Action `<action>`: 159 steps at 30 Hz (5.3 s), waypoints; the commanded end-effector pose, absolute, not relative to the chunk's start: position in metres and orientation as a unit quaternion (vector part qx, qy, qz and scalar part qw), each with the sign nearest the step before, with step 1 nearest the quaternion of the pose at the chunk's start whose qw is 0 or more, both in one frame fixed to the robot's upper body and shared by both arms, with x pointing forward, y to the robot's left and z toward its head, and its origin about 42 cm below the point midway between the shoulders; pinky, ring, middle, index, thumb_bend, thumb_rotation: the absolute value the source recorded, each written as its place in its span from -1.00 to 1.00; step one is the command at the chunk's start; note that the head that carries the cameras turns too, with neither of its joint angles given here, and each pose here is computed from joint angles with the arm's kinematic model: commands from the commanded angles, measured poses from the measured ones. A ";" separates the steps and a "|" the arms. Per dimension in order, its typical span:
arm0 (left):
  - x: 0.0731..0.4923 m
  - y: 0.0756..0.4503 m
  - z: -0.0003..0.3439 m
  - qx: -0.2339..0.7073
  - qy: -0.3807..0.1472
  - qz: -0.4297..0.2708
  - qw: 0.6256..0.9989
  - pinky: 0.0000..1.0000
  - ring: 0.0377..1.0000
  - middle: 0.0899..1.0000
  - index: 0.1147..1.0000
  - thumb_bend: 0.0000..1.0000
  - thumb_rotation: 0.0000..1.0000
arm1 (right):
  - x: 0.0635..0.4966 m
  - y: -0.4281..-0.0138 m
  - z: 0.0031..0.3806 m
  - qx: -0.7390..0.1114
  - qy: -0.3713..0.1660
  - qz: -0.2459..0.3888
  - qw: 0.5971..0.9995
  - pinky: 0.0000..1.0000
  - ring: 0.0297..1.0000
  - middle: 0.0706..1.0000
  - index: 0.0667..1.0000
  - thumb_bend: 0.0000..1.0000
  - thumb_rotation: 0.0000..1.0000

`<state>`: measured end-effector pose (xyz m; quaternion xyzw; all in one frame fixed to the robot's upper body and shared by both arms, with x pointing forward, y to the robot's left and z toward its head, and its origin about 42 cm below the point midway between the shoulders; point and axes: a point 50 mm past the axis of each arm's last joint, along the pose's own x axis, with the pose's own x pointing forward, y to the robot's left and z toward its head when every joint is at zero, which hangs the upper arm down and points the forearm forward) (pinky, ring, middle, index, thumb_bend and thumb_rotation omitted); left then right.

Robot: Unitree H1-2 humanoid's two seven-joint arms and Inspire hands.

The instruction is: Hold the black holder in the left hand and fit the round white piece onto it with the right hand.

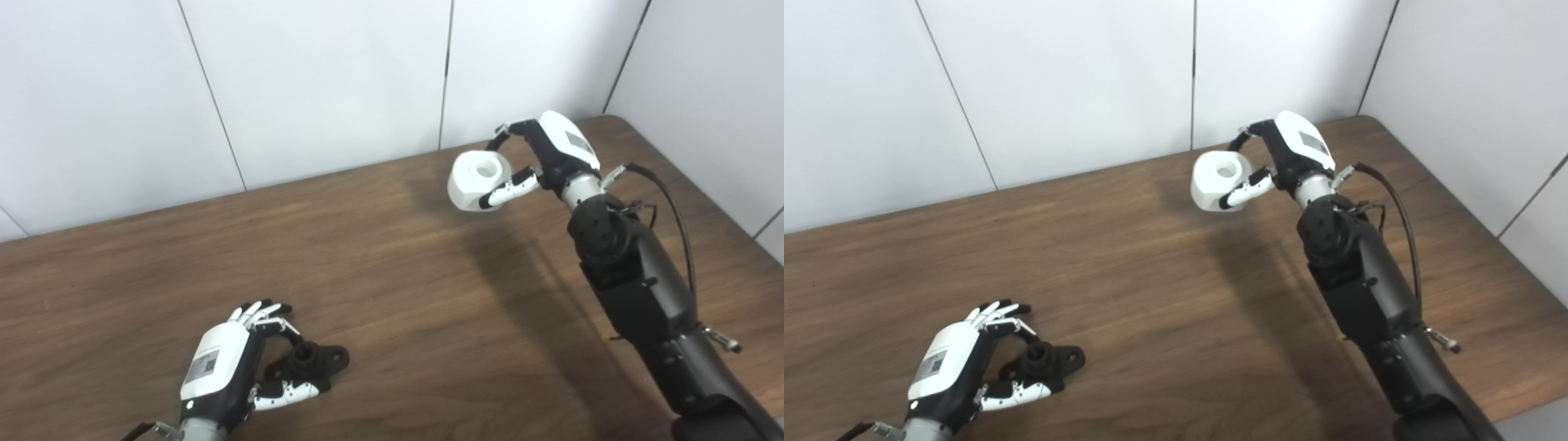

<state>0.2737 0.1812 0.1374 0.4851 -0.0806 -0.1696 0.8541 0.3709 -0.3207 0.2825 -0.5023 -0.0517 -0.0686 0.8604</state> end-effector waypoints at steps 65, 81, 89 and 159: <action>0.285 0.138 0.129 0.512 -0.061 -0.169 0.840 1.00 0.91 0.69 -0.17 0.05 -0.89 | 0.300 -0.151 0.271 -0.449 -0.148 0.173 0.864 0.55 0.76 0.58 -0.11 0.05 -0.72; 0.284 0.140 0.133 0.513 -0.066 -0.171 0.839 1.00 0.92 0.69 -0.17 0.04 -0.88 | 0.303 -0.148 0.259 -0.454 -0.139 0.178 0.862 0.59 0.77 0.59 -0.11 0.05 -0.73; 0.283 0.140 0.138 0.513 -0.071 -0.167 0.839 1.00 0.90 0.67 -0.17 0.05 -0.88 | 0.303 -0.146 0.258 -0.454 -0.141 0.179 0.861 0.60 0.77 0.58 -0.11 0.05 -0.73; 0.282 0.136 0.144 0.501 -0.068 -0.162 0.847 1.00 0.86 0.65 -0.16 0.04 -0.88 | 0.315 -0.136 0.243 -0.499 -0.128 0.233 0.825 0.66 0.80 0.64 0.22 0.81 -0.46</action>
